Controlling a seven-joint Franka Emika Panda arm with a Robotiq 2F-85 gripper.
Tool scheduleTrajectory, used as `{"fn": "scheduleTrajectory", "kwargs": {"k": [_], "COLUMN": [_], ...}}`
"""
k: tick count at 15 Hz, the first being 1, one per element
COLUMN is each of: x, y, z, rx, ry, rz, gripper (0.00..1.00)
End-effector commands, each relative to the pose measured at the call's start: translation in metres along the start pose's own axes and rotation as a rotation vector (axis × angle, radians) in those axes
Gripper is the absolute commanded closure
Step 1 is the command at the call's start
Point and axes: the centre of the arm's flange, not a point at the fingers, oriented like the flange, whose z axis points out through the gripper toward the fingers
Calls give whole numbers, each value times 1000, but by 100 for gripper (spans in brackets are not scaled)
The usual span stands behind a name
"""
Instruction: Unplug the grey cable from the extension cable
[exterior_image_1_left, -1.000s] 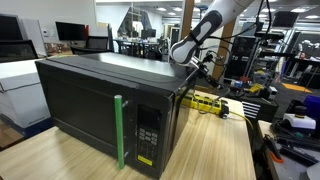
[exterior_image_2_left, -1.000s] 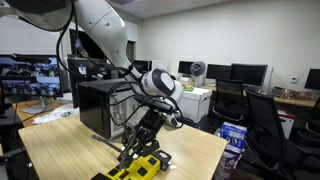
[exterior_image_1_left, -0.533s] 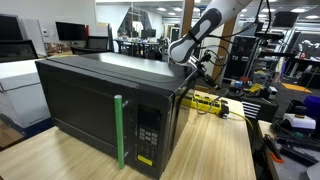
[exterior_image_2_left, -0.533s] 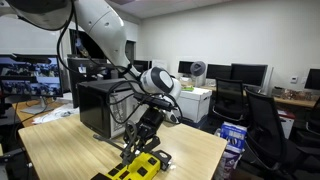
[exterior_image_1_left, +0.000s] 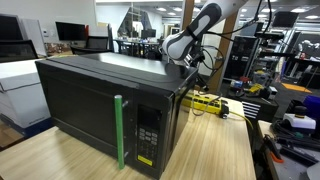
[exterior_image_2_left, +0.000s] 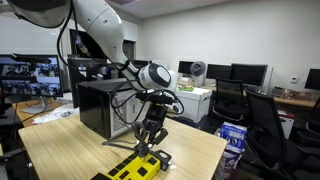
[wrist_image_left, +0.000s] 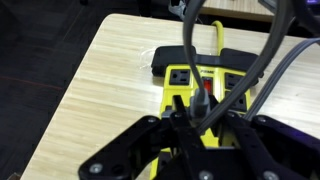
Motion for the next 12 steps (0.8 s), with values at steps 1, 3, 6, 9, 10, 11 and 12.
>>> {"fn": "scheduleTrajectory", "kwargs": {"k": [1,3,6,9,10,11,12], "x": [-6,-6,-7,-15,-20,-26,-35], "y": [-15,-18,-21,-21,-22,-23,-26], "z": [-2,-2,-1,-7,-12,-19,-30], "rx": [-18,-22,-21,-15,-19,-20,-14], "ry": [44,50,42,52,77,122,184], "rz": [9,-6,-7,25,47,72,111], "gripper": [92,92,47,28,21,14,6]}}
